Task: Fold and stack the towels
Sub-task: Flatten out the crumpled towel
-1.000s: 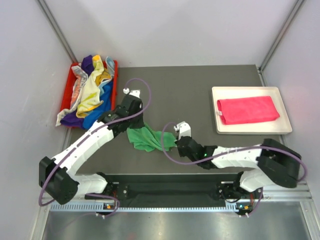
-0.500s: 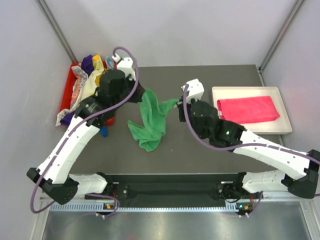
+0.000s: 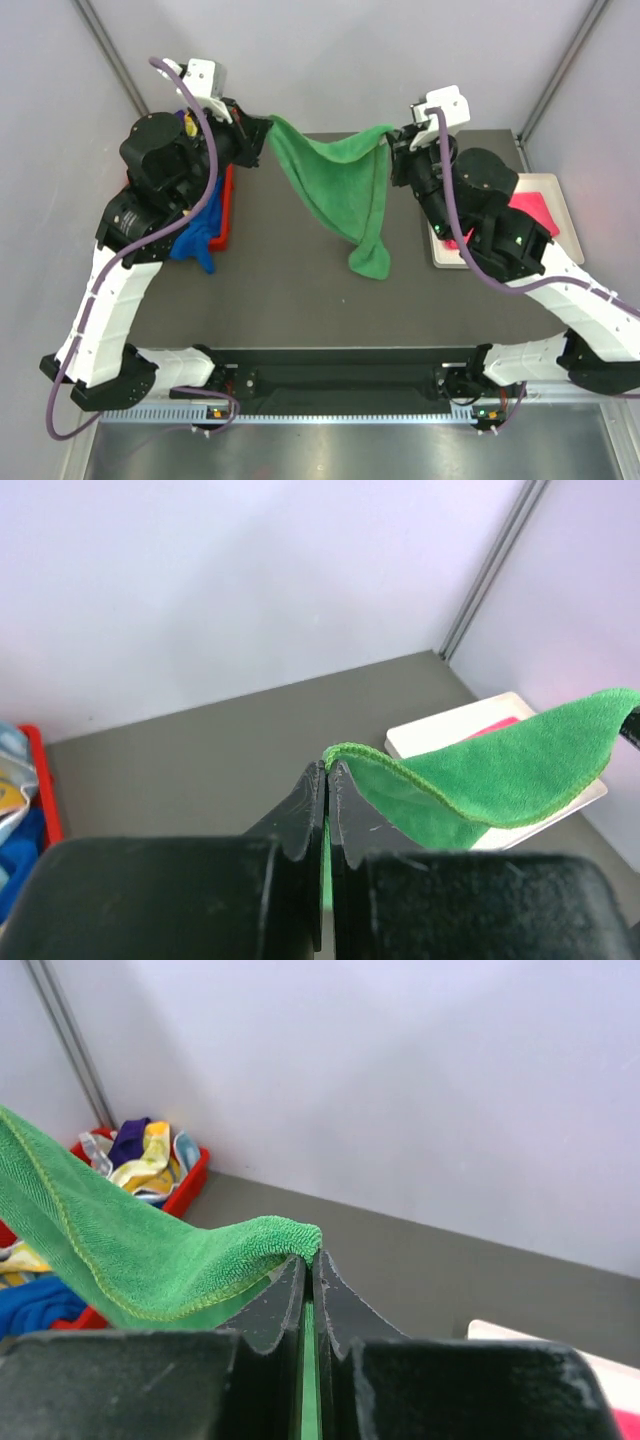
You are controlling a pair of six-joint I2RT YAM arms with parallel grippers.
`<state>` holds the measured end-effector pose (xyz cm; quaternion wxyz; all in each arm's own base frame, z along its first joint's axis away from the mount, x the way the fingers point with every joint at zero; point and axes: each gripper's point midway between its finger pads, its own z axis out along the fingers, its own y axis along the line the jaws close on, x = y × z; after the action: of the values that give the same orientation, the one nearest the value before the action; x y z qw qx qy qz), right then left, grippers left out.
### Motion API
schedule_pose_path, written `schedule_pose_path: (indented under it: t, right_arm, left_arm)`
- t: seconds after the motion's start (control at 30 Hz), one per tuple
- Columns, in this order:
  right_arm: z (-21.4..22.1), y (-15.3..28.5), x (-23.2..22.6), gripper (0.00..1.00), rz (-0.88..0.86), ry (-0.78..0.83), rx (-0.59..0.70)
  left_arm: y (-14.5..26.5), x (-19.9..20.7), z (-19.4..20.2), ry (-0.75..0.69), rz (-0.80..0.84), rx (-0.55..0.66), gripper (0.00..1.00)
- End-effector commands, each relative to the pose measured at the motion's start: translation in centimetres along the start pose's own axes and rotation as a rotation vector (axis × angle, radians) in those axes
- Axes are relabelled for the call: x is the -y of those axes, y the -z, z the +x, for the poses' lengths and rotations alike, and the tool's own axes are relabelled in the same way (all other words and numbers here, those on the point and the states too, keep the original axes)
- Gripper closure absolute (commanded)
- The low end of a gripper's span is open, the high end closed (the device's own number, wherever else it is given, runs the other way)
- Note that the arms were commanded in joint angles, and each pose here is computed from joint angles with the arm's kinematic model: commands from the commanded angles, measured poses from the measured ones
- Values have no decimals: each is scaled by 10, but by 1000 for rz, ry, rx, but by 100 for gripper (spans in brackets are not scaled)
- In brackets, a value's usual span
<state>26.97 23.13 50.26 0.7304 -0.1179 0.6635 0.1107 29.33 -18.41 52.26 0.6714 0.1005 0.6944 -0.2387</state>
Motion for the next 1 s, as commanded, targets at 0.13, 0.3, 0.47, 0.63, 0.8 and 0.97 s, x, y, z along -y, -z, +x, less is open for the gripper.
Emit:
schedule_pose_path:
  t: [0.13,0.3,0.47,0.63,0.8,0.97]
  right_arm:
    - [-56,21,35,100,40,30,113]
    - [-81,36,47,100,17,2,158]
    - [-101,51,53,100,-22,-32,205]
    - [-121,63,61,100,-44,-49,253]
    - [-132,78,61,100,-103,-85,282]
    - [-111,79,46,100,-177,-106,244]
  left_arm:
    - [14,24,-55,-44,130,191,100]
    - [25,37,-71,-52,198,245,100]
    - [36,49,-90,-48,264,305,100]
    - [46,68,-111,-43,367,391,100]
    - [55,73,-124,-27,391,421,100]
    - [60,72,-115,-20,395,414,100]
